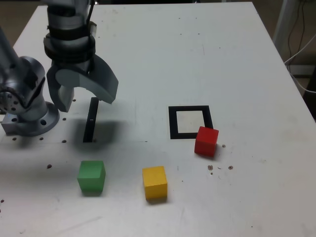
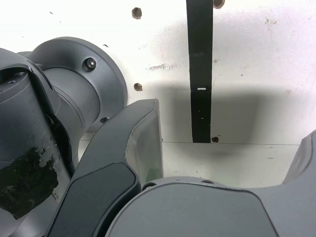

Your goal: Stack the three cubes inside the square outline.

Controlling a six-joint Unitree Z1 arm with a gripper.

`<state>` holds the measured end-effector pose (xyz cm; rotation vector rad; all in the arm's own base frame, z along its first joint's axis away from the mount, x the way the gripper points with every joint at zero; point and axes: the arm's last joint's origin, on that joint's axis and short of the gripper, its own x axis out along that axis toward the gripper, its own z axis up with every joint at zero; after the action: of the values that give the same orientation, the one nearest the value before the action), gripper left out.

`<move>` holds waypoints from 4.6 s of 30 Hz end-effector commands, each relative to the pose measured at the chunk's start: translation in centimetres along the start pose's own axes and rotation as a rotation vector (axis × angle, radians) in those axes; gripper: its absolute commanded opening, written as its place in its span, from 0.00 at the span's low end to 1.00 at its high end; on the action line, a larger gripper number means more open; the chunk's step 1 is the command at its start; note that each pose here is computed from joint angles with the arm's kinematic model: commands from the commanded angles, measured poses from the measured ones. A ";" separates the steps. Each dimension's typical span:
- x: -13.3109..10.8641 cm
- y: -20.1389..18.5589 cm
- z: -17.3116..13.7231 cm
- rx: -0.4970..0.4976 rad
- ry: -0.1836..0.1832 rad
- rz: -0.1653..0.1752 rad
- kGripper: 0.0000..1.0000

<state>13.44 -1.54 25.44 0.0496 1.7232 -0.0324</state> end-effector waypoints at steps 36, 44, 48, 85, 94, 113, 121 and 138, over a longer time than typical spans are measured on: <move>-7.2 -6.5 14.4 0.164 -0.106 0.086 0.97; -5.5 -9.0 18.9 0.231 -0.071 0.106 0.97; -4.1 -9.3 20.7 0.267 -0.046 0.108 0.96; -0.2 -9.1 25.7 0.393 0.011 0.142 0.54; 0.0 -9.0 26.0 0.387 0.013 0.126 0.42; -1.8 -5.7 22.5 0.250 -0.027 0.098 0.28; -1.7 -3.3 21.2 0.161 -0.056 0.059 0.28; -0.8 -0.3 22.4 0.068 -0.031 0.052 0.28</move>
<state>35.50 -3.03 22.94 0.1464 1.6852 -0.0572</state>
